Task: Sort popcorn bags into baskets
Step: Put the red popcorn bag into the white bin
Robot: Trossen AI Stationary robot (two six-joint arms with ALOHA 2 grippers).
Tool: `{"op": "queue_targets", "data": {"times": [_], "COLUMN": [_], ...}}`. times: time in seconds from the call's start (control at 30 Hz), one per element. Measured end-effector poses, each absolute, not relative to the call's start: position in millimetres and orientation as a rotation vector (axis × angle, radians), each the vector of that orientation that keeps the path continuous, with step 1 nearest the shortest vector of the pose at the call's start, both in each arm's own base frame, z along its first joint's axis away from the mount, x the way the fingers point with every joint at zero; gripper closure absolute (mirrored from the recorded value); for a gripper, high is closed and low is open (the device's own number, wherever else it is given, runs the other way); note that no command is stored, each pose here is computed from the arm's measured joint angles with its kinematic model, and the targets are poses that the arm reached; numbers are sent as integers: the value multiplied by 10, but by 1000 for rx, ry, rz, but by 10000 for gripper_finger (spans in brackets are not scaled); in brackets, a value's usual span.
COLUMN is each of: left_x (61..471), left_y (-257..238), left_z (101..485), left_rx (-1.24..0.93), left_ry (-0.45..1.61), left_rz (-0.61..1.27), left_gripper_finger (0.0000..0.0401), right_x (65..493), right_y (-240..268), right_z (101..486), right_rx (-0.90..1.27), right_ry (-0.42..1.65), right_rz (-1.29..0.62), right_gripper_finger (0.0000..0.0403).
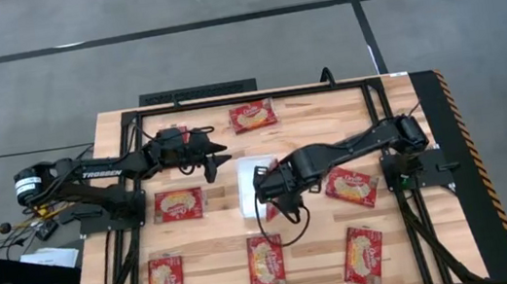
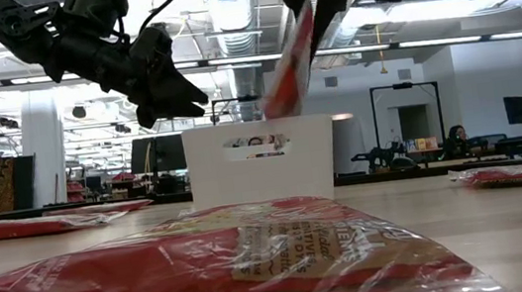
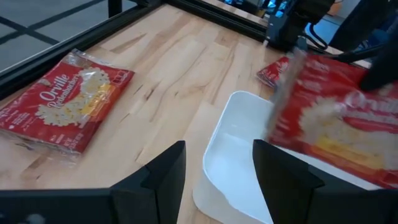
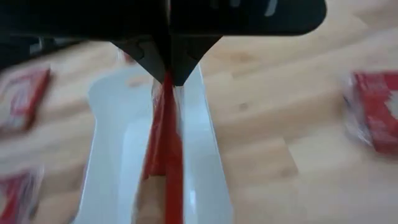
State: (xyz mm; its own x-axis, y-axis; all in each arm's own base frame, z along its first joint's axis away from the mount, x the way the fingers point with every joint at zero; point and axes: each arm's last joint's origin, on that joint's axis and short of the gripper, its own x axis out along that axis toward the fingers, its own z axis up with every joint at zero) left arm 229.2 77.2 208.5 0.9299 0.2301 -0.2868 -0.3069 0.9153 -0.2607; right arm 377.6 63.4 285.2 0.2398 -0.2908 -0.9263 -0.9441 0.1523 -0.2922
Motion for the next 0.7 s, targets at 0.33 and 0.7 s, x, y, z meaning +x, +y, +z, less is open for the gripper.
{"op": "queue_targets", "data": {"times": [0.33, 0.7], "left_x": [2292, 2291], "left_y": [772, 777], "left_z": [2088, 2089], "left_rx": [-317, -314], "left_ry": [250, 247], "left_rz": [280, 298], "left_gripper_finger": [227, 227], "right_x": [3846, 3852], "right_y": [526, 464], "right_z": [2867, 2864], "right_rx": [-1416, -1420], "right_ry": [1251, 1256], "right_rz": [677, 691], "right_gripper_finger": [400, 400]}}
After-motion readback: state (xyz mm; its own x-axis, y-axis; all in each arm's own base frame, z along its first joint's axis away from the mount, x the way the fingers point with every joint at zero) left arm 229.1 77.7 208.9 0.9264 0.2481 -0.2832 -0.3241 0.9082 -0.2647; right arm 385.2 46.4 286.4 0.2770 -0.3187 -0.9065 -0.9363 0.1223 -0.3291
